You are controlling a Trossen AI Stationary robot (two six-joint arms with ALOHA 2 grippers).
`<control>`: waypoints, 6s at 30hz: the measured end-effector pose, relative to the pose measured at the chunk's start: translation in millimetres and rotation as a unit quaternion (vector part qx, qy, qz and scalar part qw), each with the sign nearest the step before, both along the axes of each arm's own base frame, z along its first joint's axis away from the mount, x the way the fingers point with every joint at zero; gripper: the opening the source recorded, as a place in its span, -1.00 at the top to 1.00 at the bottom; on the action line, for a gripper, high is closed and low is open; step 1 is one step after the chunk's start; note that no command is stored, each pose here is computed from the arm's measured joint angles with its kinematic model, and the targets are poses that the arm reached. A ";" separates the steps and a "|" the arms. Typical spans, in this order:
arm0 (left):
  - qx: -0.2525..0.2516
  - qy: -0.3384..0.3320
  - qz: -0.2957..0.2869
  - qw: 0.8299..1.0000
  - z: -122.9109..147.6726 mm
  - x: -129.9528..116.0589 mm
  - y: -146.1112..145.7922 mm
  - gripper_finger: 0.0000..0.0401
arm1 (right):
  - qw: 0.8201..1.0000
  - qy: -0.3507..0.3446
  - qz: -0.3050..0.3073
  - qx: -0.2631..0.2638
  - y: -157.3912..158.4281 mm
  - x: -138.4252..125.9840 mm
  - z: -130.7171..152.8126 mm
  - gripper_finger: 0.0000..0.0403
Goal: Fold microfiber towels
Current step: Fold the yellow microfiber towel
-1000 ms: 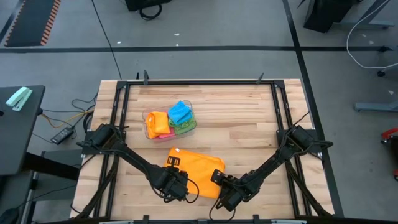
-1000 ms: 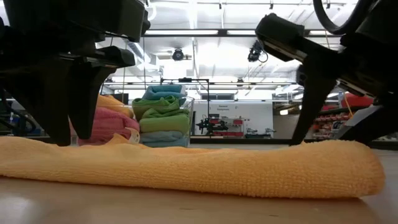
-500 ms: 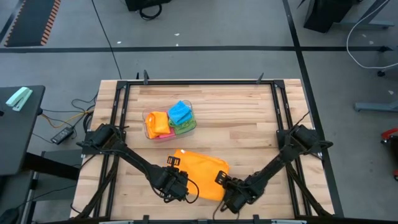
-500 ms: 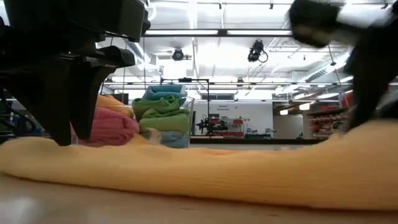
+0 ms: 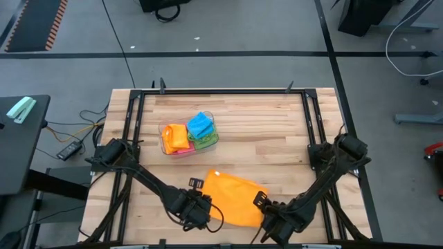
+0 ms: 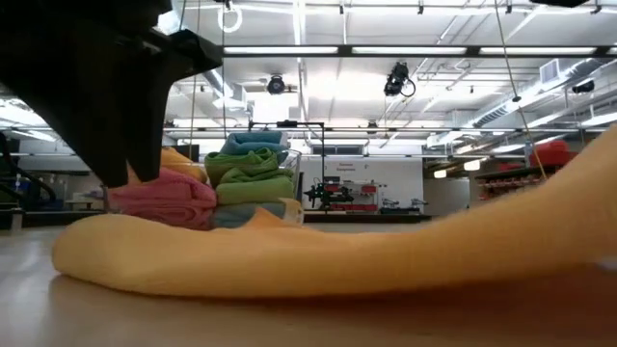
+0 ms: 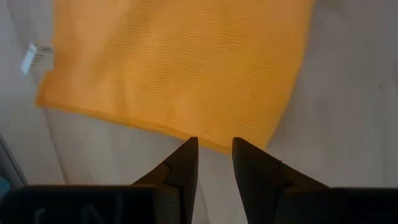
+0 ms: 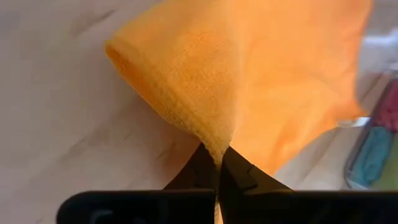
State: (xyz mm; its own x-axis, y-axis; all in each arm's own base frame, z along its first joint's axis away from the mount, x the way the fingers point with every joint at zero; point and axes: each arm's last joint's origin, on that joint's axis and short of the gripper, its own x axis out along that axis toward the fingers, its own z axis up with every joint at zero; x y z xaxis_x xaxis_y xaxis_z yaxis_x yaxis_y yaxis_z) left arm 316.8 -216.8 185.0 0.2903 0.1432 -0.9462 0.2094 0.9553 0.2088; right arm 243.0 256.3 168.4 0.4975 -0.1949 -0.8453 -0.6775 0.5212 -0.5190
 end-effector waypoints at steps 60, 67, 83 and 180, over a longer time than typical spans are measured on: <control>0.020 -0.167 -0.095 0.981 -54.9 -25.4 -18.8 0.95 | 0.988 -0.122 0.047 0.079 -65.9 115.5 -4.8 0.99; 0.018 -0.161 -0.088 0.983 -55.6 -28.4 -20.0 0.87 | 0.986 -0.126 0.027 0.109 -73.7 128.1 -20.0 0.93; 0.009 -0.160 -0.064 0.985 -55.9 -29.3 -19.3 0.92 | 0.972 -0.138 0.004 0.190 -88.4 148.4 -38.1 0.91; 0.001 -0.091 -0.020 0.996 -8.3 -59.4 -25.0 0.91 | 0.937 -0.195 -0.002 0.291 -56.9 158.5 -32.9 0.18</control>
